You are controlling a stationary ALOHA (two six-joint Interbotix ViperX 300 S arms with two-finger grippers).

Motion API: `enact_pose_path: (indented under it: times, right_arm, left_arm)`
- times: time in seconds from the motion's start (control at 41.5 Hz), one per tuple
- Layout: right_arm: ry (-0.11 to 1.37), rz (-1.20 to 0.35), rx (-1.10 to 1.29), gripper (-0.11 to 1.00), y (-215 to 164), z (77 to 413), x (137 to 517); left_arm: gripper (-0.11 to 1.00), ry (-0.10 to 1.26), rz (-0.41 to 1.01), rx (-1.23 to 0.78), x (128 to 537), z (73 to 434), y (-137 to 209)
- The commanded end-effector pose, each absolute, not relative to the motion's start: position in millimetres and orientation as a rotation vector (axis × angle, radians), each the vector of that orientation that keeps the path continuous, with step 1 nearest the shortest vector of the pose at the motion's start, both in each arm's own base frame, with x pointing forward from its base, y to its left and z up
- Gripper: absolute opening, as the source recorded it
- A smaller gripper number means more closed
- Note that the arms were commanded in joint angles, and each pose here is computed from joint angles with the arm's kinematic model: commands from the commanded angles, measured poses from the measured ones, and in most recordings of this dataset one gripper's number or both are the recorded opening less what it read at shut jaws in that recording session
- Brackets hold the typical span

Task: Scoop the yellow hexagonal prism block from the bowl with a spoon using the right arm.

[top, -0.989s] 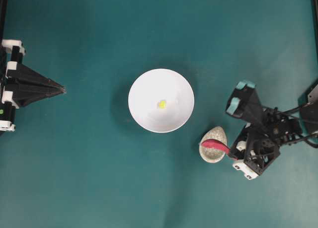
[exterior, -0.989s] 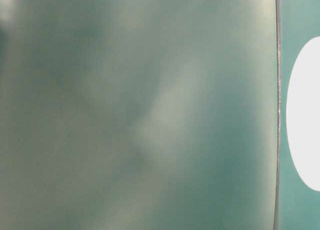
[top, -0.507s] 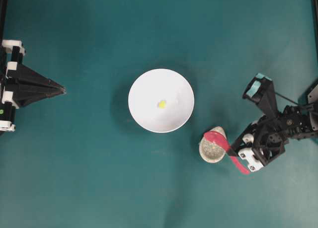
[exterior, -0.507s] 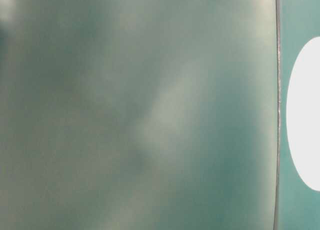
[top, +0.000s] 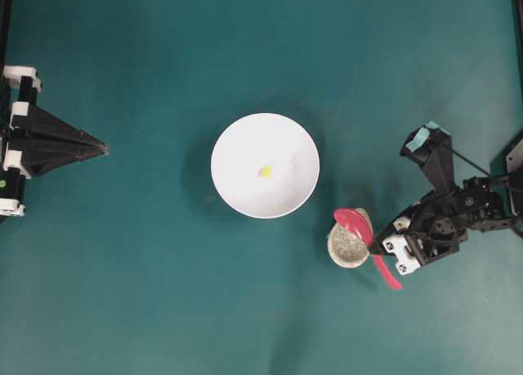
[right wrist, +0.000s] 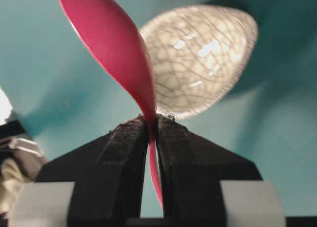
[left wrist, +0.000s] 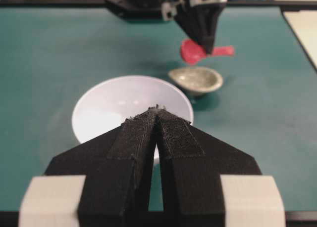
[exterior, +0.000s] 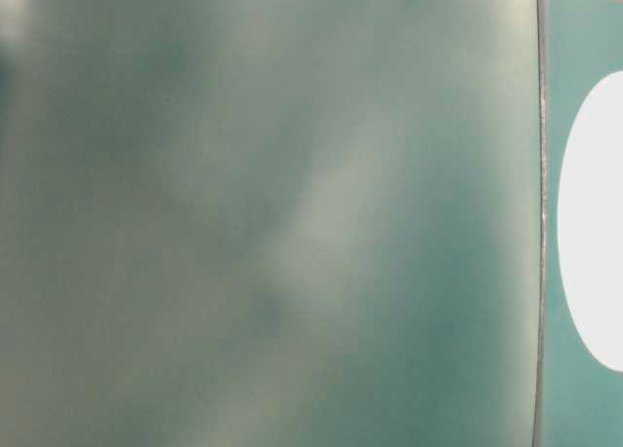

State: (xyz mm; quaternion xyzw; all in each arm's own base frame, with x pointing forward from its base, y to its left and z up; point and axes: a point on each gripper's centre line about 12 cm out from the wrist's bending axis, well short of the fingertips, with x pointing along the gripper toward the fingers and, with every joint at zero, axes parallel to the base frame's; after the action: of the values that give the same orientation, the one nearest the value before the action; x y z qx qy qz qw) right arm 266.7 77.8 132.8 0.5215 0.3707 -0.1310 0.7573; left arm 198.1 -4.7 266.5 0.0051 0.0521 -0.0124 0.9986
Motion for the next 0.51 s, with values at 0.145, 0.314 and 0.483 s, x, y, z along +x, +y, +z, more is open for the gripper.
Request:
enact_pose_path:
  times: [0.145,0.314,0.483]
  right_arm:
    - [0.841,-0.288,1.122,0.11,84.5,125.2,268.1]
    - [0.924,-0.302,1.098,0.11,88.2,119.9,260.8]
    - [0.951,-0.303,1.08,0.11,89.0,118.1,259.2]
  left_arm:
    - [0.0,0.104,-0.028,0.013,199.7,268.7,-5.4]
    - [0.0,0.112,-0.027,0.013,199.9,268.1,-5.1]
    - [0.0,0.112,-0.027,0.013,199.8,267.7,-5.1]
